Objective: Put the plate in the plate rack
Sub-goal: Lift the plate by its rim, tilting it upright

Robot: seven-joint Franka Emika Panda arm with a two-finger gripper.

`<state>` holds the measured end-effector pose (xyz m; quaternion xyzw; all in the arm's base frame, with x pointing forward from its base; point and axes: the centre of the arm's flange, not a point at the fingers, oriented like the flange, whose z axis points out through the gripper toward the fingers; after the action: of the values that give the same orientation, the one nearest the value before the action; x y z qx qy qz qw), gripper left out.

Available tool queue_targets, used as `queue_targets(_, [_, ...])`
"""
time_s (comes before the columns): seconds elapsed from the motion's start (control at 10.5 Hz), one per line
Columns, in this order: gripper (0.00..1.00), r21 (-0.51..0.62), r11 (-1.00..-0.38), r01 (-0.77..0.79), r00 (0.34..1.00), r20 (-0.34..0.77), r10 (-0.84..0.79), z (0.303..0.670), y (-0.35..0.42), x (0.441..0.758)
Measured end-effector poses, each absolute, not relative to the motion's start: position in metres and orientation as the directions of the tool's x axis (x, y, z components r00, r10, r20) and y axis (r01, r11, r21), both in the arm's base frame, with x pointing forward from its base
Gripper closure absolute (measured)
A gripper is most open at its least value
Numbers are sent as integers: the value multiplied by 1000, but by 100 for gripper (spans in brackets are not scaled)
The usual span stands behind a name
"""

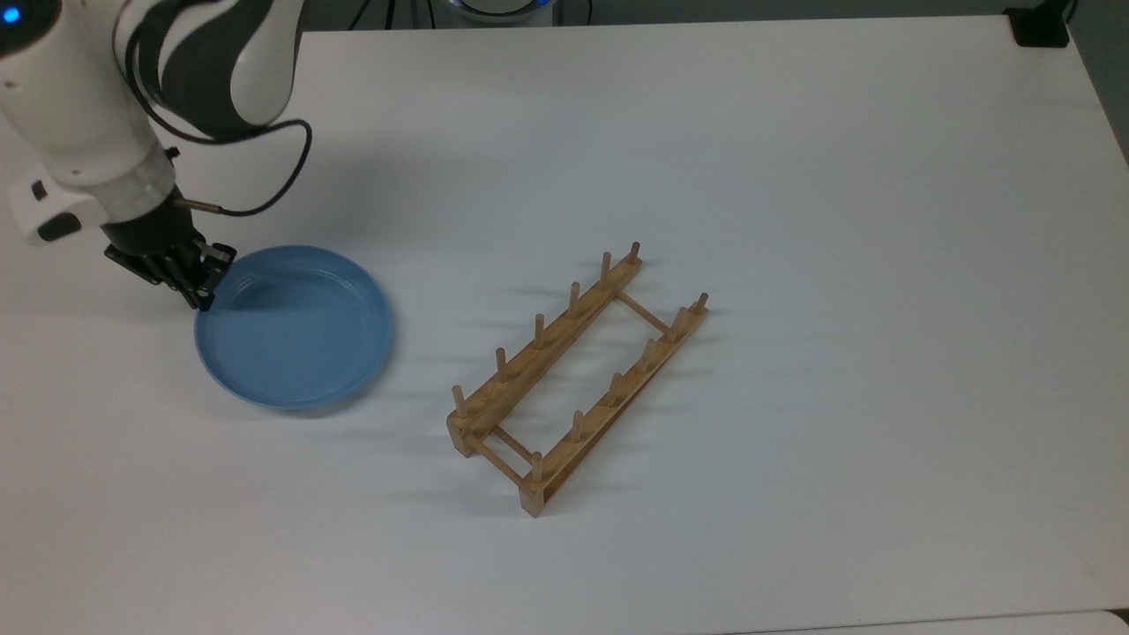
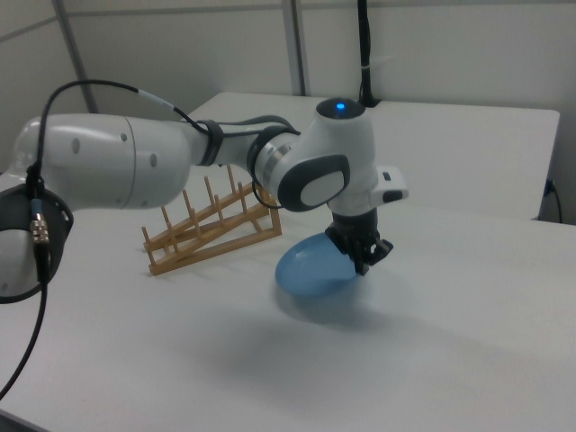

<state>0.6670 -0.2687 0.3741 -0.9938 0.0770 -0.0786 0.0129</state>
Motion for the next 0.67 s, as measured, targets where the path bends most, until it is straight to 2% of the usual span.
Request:
queue_targets(0.29, [95, -26, -992, -123, 963, 237, -126, 422, -263, 667])
queue_targets(0.67, [95, 58, -994, -94, 864, 500, -53, 512, -230, 682])
